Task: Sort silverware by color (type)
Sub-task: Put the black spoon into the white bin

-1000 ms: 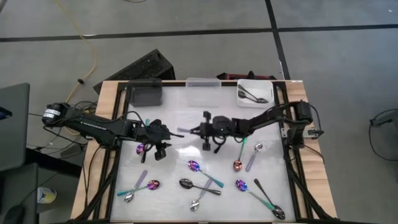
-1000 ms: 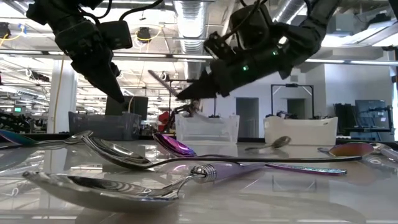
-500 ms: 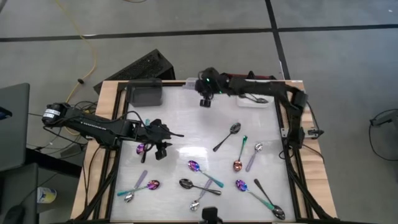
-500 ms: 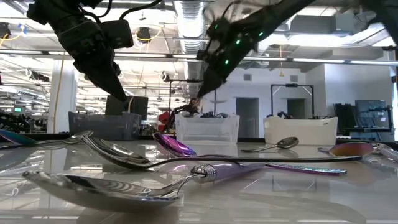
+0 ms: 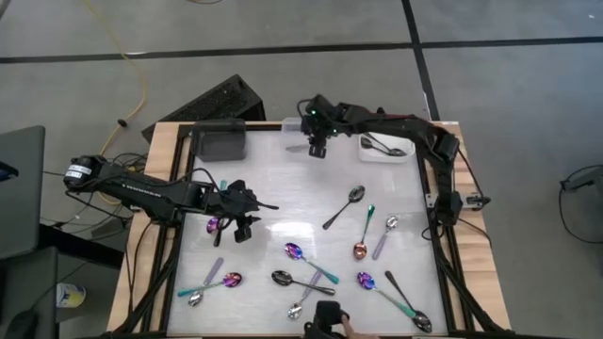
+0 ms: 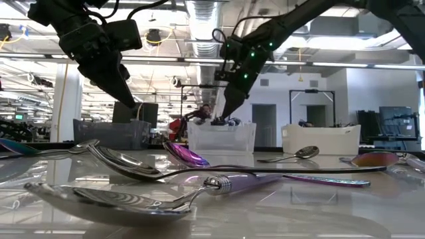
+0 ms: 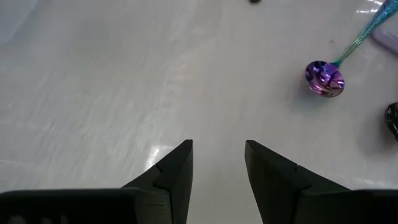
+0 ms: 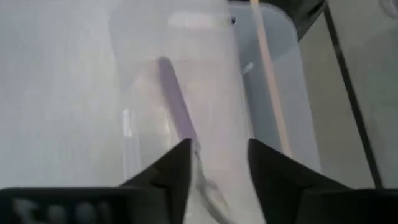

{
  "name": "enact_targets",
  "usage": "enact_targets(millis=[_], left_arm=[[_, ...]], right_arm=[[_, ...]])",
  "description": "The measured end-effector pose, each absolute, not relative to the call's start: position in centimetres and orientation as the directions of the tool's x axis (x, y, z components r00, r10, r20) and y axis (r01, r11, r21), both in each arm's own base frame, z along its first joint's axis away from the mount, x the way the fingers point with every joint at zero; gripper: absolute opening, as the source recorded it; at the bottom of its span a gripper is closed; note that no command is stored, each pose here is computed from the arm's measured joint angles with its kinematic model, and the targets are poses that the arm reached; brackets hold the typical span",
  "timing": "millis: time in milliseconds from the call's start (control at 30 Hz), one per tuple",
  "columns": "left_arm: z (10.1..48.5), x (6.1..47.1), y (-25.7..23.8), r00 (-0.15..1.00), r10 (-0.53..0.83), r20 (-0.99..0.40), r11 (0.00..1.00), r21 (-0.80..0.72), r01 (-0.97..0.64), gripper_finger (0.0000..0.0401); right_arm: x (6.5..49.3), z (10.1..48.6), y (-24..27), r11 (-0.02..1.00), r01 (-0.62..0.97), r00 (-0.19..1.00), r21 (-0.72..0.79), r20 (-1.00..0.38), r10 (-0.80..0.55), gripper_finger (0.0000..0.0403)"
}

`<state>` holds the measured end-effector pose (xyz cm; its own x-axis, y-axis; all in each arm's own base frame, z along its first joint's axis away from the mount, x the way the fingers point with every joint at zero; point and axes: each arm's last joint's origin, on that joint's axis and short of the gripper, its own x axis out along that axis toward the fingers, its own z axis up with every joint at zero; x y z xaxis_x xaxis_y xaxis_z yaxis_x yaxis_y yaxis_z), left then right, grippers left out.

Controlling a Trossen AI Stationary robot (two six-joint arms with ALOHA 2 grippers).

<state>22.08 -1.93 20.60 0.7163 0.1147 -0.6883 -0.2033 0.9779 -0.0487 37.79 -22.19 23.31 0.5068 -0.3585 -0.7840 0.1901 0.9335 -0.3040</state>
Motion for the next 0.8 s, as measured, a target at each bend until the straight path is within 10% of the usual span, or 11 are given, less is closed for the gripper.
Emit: enact_targets(millis=[233,433,800], left_arm=[[20.6,22.1,-1.9,0.715,0.115,-0.689,0.978,-0.046,-0.202,0.0130],[20.3,21.8,-1.9,0.687,0.119,-0.717,0.973,-0.053,-0.224,0.0130],[19.9,18.9,-0.2,0.325,0.130,-0.937,0.762,-0.116,-0.638,0.0130]], right_arm=[[36.0,27.8,-19.8,0.938,0.195,0.538,-0.286,-0.769,-0.346,0.0247],[33.7,32.1,-13.5,0.996,0.080,0.579,-0.040,-0.812,-0.079,0.0242],[30.0,31.8,-2.0,0.972,-0.232,0.521,0.045,-0.838,0.163,0.0239]])
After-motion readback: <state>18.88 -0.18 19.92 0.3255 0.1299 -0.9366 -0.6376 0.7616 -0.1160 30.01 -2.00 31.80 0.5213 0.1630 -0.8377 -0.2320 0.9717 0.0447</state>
